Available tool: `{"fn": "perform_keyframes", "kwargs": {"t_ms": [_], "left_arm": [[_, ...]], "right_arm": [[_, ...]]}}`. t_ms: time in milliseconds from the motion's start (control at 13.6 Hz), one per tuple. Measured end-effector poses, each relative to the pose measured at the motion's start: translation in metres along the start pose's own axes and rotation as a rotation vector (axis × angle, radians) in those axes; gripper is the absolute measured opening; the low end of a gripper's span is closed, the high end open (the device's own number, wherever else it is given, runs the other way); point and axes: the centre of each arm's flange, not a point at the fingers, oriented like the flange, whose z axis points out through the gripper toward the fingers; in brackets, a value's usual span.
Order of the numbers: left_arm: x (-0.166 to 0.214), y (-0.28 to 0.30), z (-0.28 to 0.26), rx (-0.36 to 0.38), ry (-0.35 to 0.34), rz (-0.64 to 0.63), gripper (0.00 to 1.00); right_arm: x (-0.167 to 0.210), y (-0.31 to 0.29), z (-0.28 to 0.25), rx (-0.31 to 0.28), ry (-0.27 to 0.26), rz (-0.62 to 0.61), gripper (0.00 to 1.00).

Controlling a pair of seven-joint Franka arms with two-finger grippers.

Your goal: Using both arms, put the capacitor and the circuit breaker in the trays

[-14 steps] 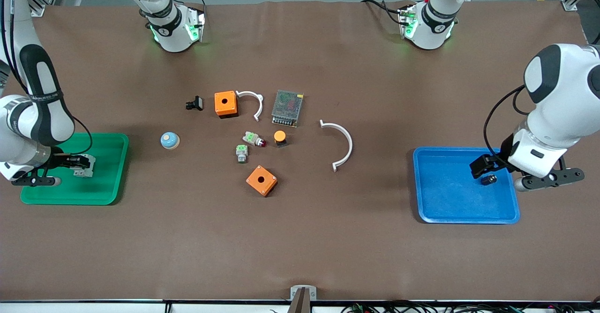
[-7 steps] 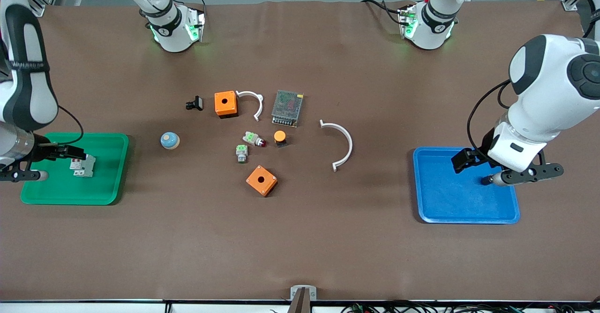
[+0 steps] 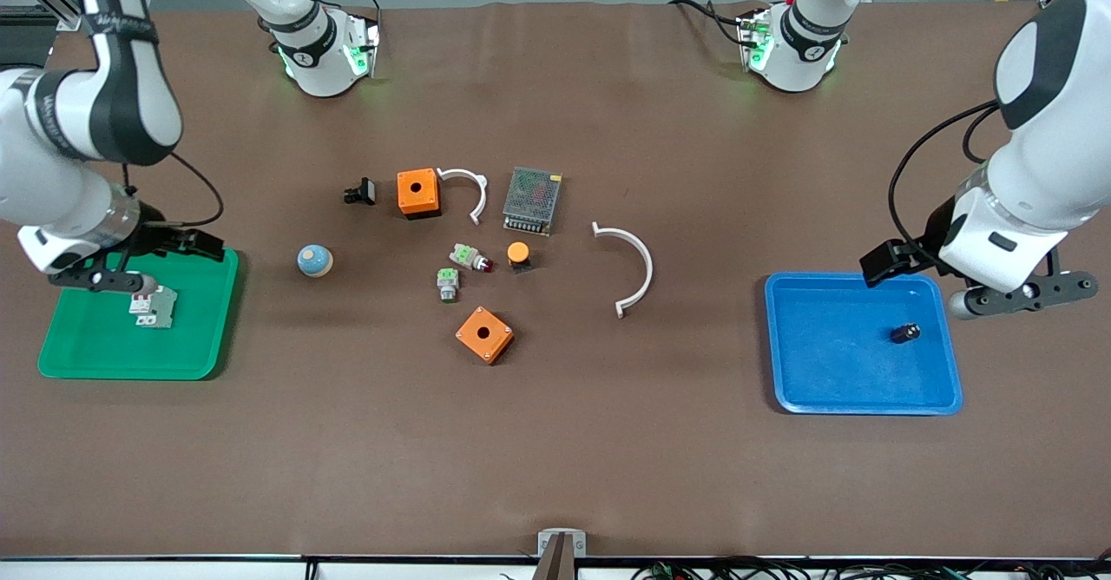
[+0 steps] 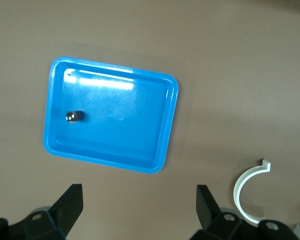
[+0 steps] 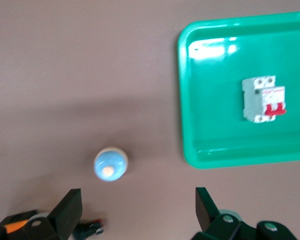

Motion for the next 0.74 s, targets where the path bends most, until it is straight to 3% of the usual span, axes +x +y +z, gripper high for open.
{"fn": "perform_keyframes", "kwargs": {"t_ms": [368, 515, 736], "left_arm": [[-0.025, 0.003, -0.048, 0.009, 0.027, 0.036, 1.00], [-0.039, -0.014, -0.063, -0.016, 0.008, 0.075, 1.00], [-0.055, -0.038, -0.068, -0.015, -0.002, 0.106, 1.00]], "right_arm": [[-0.026, -0.016, -0.092, 0.005, 0.013, -0.018, 1.00], [-0.027, -0.013, -0.137, 0.009, 0.045, -0.012, 1.00], [-0.024, 0.000, -0.161, 0.037, 0.081, 0.018, 1.00]]}}
